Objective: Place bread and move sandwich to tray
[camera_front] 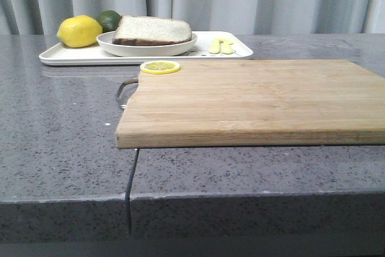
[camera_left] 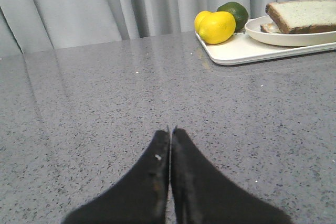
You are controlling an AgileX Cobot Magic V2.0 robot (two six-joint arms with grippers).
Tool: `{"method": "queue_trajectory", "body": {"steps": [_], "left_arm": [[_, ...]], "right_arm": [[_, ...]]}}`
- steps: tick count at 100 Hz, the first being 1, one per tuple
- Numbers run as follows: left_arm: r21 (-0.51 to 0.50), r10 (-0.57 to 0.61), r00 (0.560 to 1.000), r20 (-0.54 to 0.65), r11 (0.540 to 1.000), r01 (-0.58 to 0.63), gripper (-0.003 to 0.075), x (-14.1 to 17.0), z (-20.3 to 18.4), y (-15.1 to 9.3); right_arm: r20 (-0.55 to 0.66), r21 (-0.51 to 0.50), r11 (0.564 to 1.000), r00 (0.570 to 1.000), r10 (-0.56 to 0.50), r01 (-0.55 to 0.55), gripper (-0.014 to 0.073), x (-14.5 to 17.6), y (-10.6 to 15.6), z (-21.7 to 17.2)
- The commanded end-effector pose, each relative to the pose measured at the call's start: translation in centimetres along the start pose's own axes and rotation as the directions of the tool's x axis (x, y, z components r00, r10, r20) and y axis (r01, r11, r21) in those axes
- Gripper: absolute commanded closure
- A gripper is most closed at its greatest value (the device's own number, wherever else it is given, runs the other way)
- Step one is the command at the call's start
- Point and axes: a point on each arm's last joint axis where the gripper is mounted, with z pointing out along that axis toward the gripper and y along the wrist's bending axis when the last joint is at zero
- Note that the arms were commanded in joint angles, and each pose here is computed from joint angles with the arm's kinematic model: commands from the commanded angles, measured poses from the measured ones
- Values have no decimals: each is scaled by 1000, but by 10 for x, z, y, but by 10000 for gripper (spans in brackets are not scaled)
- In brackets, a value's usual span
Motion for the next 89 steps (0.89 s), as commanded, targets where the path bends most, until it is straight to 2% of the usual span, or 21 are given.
{"method": "queue_trajectory", "body": {"steps": [1, 16, 89], "left_arm": [[-5, -8, 996, 92, 1000, 8, 739, -4, -2, 0], [-5, -8, 996, 92, 1000, 8, 739, -4, -2, 0], [-5, -8, 996, 92, 1000, 8, 739, -4, -2, 0]], "right_arm": [[113, -14, 1000, 993, 22, -20, 663, -7, 1, -3], [103, -14, 1000, 994, 27, -26, 663, 4, 1, -3], [96, -13, 1000, 995, 27, -26, 663, 4, 1, -3]]}}
